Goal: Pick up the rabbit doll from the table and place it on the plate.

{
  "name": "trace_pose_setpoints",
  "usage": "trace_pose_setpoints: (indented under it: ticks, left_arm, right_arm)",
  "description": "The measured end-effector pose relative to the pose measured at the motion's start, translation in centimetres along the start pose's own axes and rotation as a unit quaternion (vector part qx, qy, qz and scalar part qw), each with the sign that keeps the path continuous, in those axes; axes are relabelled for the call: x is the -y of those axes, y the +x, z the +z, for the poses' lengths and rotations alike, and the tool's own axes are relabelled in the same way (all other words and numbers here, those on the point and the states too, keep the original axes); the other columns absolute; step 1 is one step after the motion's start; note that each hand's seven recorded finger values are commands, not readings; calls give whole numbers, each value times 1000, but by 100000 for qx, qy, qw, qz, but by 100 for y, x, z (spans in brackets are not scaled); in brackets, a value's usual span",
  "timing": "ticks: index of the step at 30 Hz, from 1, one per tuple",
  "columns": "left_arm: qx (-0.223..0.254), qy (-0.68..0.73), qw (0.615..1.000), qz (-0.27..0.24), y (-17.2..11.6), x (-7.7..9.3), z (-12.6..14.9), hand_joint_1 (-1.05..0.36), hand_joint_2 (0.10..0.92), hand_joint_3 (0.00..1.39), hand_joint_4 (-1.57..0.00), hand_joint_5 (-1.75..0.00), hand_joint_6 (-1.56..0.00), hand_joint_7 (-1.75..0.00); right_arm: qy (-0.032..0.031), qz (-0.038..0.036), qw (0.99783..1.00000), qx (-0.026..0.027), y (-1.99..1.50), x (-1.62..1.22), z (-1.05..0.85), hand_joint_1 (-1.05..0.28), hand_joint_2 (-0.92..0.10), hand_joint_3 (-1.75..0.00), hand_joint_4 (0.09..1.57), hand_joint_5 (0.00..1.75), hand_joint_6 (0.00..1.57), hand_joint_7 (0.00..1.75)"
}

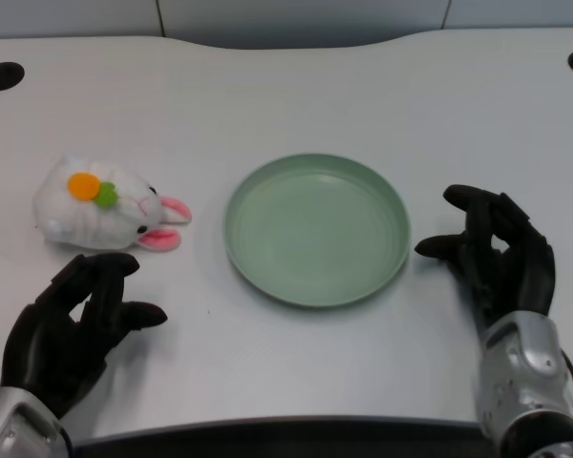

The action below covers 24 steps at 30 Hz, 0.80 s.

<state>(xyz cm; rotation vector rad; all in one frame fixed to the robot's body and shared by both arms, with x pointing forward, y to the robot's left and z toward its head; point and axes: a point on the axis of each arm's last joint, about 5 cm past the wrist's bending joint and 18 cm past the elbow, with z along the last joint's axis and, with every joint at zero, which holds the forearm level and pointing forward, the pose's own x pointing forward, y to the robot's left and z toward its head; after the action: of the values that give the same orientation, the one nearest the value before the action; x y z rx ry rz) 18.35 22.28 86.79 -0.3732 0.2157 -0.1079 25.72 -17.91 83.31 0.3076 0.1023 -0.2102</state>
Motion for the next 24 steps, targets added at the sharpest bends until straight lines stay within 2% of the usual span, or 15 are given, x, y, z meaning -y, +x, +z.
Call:
trace_pose_setpoints:
  ticks: [2,7,12,24]
  left_arm:
    - [2774,2570,99925,-858,1,17,97,-581,921,419,-328,-1498,-392,-1154]
    - [6289,5796,99588,-3018,19,36,225,-626,921,377,-303,-1479,-369,-1084]
    - [10502,12661,98459,-5945,57,29,407,-642,921,343,-288,-1472,-324,-1047]
    - [10905,13182,98311,-6503,64,37,409,-643,921,340,-287,-1472,-326,-1040]
  right_arm:
    - [55,12,100000,38,0,0,2,-421,-921,-396,832,1299,762,925]
    - [139,123,100000,137,2,0,7,-407,-921,-410,836,1304,763,926]
    - [484,619,99996,290,3,6,11,-409,-921,-407,864,1312,771,931]
    - [588,591,99996,312,2,9,11,-409,-921,-406,871,1303,771,931]
